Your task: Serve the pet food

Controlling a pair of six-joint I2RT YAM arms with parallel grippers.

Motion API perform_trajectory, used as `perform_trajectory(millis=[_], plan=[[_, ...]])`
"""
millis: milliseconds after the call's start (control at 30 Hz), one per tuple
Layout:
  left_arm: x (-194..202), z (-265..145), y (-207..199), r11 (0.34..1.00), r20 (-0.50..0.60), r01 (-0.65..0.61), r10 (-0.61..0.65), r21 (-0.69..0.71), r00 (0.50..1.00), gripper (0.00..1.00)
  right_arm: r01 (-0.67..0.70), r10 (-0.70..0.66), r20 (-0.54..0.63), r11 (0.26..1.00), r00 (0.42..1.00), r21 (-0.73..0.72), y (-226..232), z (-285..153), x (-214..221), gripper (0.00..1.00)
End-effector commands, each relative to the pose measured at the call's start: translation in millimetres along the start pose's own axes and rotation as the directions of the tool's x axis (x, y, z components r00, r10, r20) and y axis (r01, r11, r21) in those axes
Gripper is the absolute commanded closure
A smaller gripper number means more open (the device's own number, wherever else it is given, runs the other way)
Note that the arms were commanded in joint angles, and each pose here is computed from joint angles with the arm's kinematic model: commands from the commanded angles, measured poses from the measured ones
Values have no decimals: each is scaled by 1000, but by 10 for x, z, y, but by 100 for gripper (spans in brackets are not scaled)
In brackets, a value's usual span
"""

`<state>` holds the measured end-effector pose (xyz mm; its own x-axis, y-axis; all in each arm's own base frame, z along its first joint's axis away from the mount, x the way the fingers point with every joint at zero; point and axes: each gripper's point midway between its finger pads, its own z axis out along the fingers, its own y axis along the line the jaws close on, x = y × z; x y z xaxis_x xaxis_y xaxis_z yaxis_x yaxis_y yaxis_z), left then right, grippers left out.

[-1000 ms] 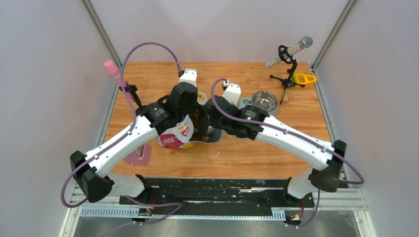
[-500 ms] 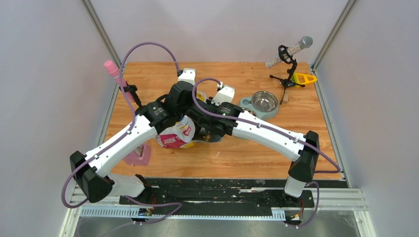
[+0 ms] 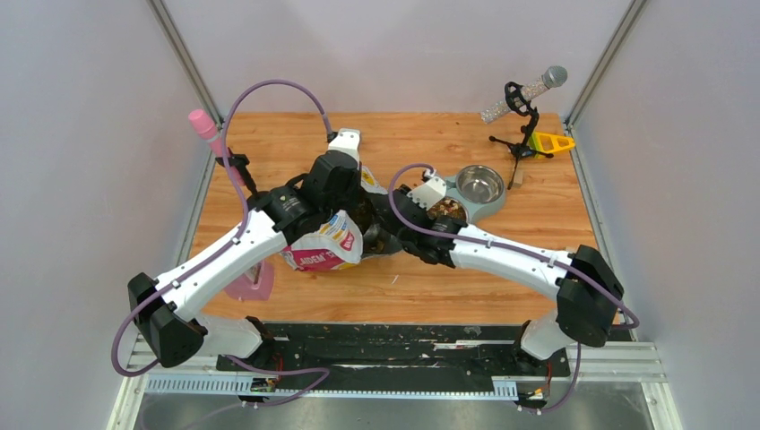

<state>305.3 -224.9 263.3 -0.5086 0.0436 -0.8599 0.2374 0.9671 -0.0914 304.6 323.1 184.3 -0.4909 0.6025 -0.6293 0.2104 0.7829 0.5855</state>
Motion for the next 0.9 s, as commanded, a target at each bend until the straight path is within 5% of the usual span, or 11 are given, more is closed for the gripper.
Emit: perform_trajectory(millis=[0,200,867], plan=[[-546,-208,-65,990,179,130,-138,58,974,100,-137,134,-80,990,988,-30,-241,188,170,100],[-531,-201,-65,990,174,127,-135,57,976,100,-393,342,-232,889,911,-233,-86,76,137,100],[-548,-225,-41,991,184,125,-132,51,974,100,-494,474,-160,756,866,-430,-216,-644,-512,100]])
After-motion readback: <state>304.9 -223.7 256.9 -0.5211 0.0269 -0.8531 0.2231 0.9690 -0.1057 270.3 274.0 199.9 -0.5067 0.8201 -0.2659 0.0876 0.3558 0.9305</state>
